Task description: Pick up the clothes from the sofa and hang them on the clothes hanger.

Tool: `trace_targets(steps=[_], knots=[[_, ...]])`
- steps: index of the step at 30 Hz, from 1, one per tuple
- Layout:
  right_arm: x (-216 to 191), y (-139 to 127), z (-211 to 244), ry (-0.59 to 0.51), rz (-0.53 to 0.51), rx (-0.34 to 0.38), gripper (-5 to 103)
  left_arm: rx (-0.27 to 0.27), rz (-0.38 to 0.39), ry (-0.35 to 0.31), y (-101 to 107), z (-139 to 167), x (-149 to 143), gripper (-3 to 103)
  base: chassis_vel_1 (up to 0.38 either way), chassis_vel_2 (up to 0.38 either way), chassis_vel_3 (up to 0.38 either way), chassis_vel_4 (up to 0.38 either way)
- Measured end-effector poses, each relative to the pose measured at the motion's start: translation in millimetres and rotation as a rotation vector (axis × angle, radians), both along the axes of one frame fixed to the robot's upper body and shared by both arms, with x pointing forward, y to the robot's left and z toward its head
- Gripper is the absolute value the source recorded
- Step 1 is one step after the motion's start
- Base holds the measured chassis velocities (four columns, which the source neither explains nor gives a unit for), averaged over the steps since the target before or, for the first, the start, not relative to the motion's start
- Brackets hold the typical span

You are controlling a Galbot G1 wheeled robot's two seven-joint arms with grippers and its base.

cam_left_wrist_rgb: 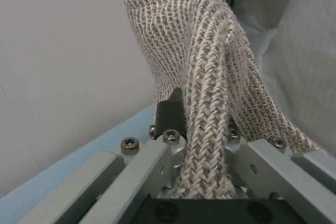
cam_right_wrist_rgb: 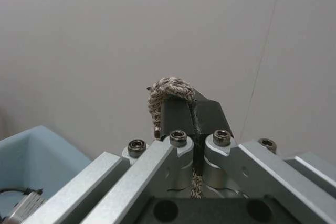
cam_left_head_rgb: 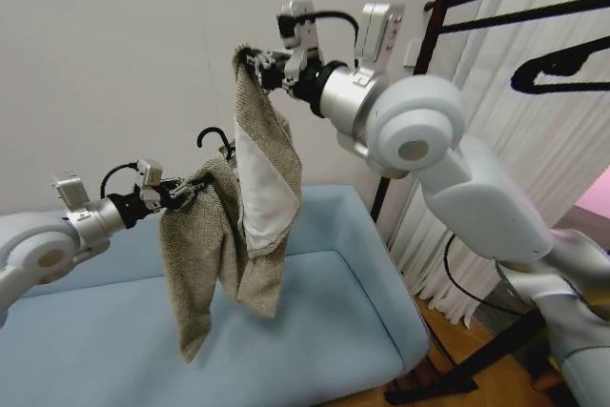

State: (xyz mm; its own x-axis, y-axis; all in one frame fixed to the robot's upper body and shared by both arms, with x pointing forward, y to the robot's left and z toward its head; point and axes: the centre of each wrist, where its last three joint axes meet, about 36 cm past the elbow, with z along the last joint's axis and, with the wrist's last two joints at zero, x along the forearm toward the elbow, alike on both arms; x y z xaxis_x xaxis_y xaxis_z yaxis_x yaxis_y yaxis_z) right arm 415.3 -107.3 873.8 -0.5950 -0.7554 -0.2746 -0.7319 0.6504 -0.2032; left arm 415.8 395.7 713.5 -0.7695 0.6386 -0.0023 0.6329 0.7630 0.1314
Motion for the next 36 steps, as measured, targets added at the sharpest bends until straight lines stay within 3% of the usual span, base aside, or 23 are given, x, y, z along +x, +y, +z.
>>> trace_targets(steps=[13,17,23,29,31,34,36], knots=[[-8.1,17.3,-83.0,0.110,0.022,-0.156,0,-0.017,0.011,-0.010,1.8,1.3,0.2,5,0.000,0.000,0.000,0.000],[-28.6,14.6,-120.3,0.155,0.044,-0.213,0,-0.033,0.031,-0.020,3.1,2.6,0.2,5,0.000,0.000,0.000,0.000],[-43.7,3.3,-156.0,0.207,0.030,-0.252,0,-0.061,0.054,-0.030,3.5,3.3,0.3,5,0.000,0.000,0.000,0.000],[-36.0,7.2,-166.4,0.217,-0.002,-0.248,-1,-0.075,0.054,-0.043,3.1,5.6,0.0,5,0.000,0.000,0.000,0.000],[-31.1,8.6,-168.7,0.221,-0.011,-0.240,4,-0.084,0.048,-0.051,2.0,6.5,-0.7,5,0.000,0.000,0.000,0.000],[-32.6,6.4,-172.2,0.227,-0.006,-0.233,20,-0.104,0.049,-0.069,2.2,8.4,-1.7,5,0.000,0.000,0.000,0.000],[-34.5,5.6,-172.8,0.227,-0.002,-0.235,20,-0.107,0.052,-0.072,2.6,8.6,-1.7,5,0.000,0.000,0.000,0.000]])
